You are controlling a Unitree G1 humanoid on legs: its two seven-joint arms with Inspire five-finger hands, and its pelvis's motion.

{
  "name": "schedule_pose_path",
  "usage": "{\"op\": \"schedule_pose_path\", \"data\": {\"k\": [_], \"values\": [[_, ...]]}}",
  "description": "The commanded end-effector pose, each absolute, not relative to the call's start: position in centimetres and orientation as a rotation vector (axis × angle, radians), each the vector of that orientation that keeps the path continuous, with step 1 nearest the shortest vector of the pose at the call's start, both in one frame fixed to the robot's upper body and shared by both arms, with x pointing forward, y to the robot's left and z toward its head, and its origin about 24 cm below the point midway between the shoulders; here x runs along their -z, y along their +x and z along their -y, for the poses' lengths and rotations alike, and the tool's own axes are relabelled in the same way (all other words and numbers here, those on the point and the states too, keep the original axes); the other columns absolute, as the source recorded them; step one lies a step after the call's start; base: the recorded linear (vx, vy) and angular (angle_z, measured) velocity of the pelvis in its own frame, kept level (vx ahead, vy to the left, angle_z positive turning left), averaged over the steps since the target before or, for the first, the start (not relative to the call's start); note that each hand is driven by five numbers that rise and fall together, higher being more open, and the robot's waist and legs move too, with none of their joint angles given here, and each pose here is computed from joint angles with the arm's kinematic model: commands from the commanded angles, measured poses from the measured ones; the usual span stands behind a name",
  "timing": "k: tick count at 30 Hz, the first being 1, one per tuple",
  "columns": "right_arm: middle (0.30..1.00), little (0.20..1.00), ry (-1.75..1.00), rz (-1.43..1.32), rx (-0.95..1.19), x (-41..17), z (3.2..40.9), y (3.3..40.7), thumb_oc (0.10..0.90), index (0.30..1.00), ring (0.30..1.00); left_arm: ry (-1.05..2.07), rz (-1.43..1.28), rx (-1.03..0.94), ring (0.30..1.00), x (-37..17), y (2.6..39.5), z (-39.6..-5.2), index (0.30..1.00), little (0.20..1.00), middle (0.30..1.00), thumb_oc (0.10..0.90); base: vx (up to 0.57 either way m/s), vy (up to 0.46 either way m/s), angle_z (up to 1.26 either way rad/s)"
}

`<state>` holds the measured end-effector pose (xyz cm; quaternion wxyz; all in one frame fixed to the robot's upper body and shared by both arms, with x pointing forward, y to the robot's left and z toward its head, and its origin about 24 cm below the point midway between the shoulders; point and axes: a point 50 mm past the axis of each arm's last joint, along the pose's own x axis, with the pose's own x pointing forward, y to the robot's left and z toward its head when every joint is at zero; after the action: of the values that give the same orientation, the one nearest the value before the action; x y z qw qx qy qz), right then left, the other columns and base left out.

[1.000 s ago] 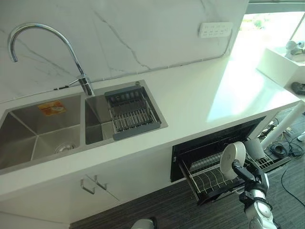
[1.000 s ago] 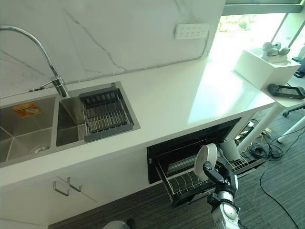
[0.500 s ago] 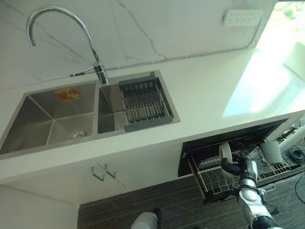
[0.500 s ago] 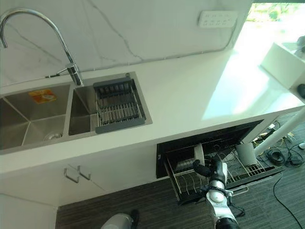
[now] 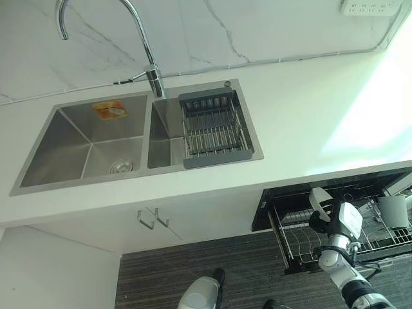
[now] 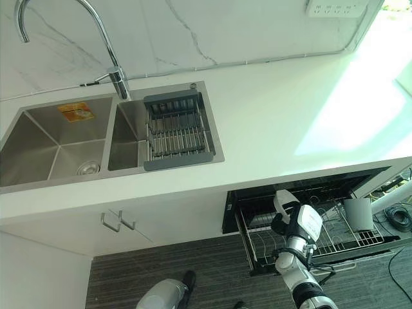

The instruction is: Place the dishes in the dishwasher.

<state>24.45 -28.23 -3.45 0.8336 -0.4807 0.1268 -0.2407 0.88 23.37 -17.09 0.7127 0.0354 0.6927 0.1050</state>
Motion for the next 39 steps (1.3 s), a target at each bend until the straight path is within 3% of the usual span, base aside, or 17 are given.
{"op": "schedule_pose_path", "data": {"k": [1, 3, 4, 5, 20, 35, 39], "values": [[0.3, 0.3, -1.149, -0.006, 0.564, -1.9, 28.8, 28.3, 0.4, 0.3, 0.3, 0.186, -1.556, -0.217, 0.9, 16.4, 0.3, -25.8, 0.9, 0.9, 0.9, 0.8, -0.07, -0.054, 0.0], [0.3, 0.3, -1.161, -0.091, 0.588, -1.1, 29.3, 28.2, 0.4, 0.3, 0.3, 0.187, -1.532, -0.215, 0.9, 16.4, 1.2, -26.0, 0.9, 0.9, 0.9, 0.8, -0.09, -0.049, 0.03], [0.566, 0.566, -1.162, -0.132, 0.594, -0.8, 29.7, 28.1, 0.577, 0.566, 0.566, 0.186, -1.523, -0.212, 0.9, 16.3, 1.5, -26.1, 0.9, 0.9, 0.9, 0.8, -0.06, -0.017, 0.03], [0.9, 0.9, -1.154, -0.173, 0.59, -0.5, 29.9, 28.0, 0.8, 0.9, 0.9, 0.183, -1.519, -0.208, 0.9, 16.3, 1.7, -26.1, 0.9, 0.9, 0.9, 0.8, -0.07, -0.012, 0.02], [0.9, 0.9, -0.647, -0.402, 0.298, 2.7, 27.6, 28.2, 0.8, 0.9, 0.9, 0.172, -1.478, -0.175, 0.9, 16.3, 3.0, -25.7, 0.9, 0.9, 0.9, 0.8, -0.02, 0.003, 0.02], [0.9, 0.9, -0.398, -0.143, 0.546, -1.3, 26.9, 29.5, 0.8, 0.9, 0.9, 0.14, -1.512, -0.213, 0.9, 16.6, 1.3, -25.2, 0.9, 0.9, 0.9, 0.8, 0.01, 0.004, -0.01], [0.9, 0.9, -0.346, 0.118, 0.622, -5.2, 26.0, 29.5, 0.8, 0.9, 0.9, 0.103, -1.524, -0.254, 0.9, 16.8, 0.4, -24.7, 0.9, 0.9, 0.9, 0.8, 0.03, -0.009, -0.06]]}}
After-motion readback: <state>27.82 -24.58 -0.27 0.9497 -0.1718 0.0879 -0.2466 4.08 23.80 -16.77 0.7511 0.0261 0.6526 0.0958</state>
